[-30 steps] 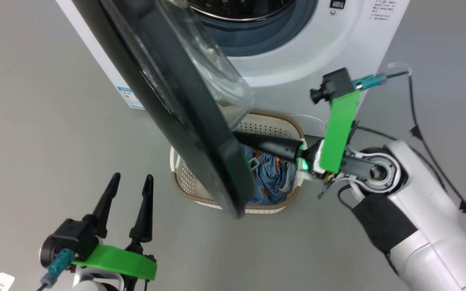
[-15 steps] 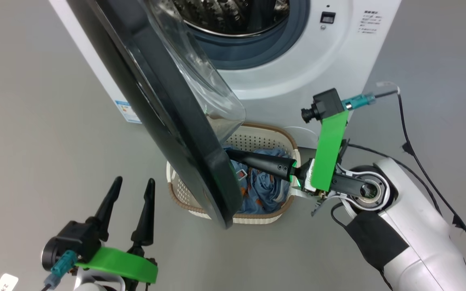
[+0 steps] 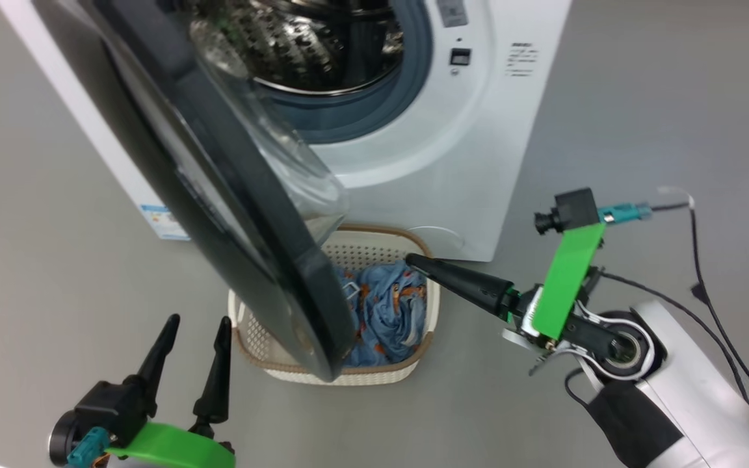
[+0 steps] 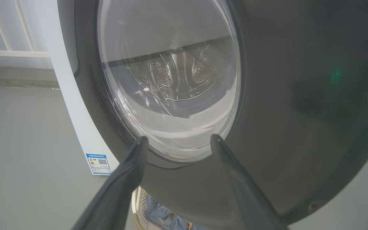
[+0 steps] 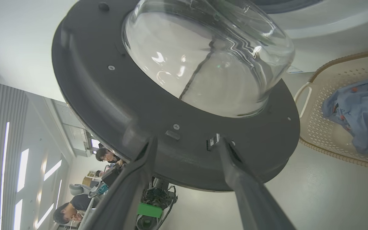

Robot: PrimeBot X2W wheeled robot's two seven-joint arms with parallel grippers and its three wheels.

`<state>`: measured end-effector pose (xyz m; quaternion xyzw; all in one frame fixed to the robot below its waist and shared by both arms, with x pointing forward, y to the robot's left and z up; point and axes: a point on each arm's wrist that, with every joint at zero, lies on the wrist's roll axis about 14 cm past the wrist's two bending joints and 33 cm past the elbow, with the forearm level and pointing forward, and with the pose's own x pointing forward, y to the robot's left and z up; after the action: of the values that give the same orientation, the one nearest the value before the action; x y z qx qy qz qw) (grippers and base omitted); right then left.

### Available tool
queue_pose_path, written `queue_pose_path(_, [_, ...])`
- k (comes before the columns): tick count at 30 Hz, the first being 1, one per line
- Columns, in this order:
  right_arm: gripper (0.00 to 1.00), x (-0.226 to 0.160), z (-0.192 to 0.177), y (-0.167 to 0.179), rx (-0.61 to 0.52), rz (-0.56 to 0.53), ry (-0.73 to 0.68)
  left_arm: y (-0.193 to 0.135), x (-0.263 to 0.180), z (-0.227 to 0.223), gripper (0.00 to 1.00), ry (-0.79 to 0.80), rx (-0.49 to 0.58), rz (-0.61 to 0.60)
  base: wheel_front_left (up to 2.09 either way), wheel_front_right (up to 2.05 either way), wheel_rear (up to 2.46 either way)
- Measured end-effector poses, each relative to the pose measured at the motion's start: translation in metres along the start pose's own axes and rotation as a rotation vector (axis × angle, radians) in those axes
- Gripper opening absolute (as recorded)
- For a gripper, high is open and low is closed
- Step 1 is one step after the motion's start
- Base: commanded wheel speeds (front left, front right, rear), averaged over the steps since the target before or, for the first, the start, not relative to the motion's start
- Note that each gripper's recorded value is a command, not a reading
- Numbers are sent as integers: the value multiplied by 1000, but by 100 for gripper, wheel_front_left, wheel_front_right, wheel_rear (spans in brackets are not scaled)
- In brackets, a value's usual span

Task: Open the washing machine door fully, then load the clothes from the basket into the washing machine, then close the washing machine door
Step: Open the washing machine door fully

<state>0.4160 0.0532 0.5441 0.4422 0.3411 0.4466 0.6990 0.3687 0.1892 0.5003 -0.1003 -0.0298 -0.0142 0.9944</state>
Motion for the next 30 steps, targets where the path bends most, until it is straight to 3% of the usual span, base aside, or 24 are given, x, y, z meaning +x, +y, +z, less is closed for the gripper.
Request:
queue_pose_path(11, [100,-70,16,-34,18,-141,-225,-9,-1,-4,100,9,-11,-36,0,0,0])
queue_pose_path(20, [100,-125,27,-59,-56,-284,-397,-19,4,-3,100,3,-15,-69,0,0,0])
queue_pose_path(30, [100,-174,41,-87,-267,-471,-594,-16,0,-7,100,17,-14,-60,0,0,0])
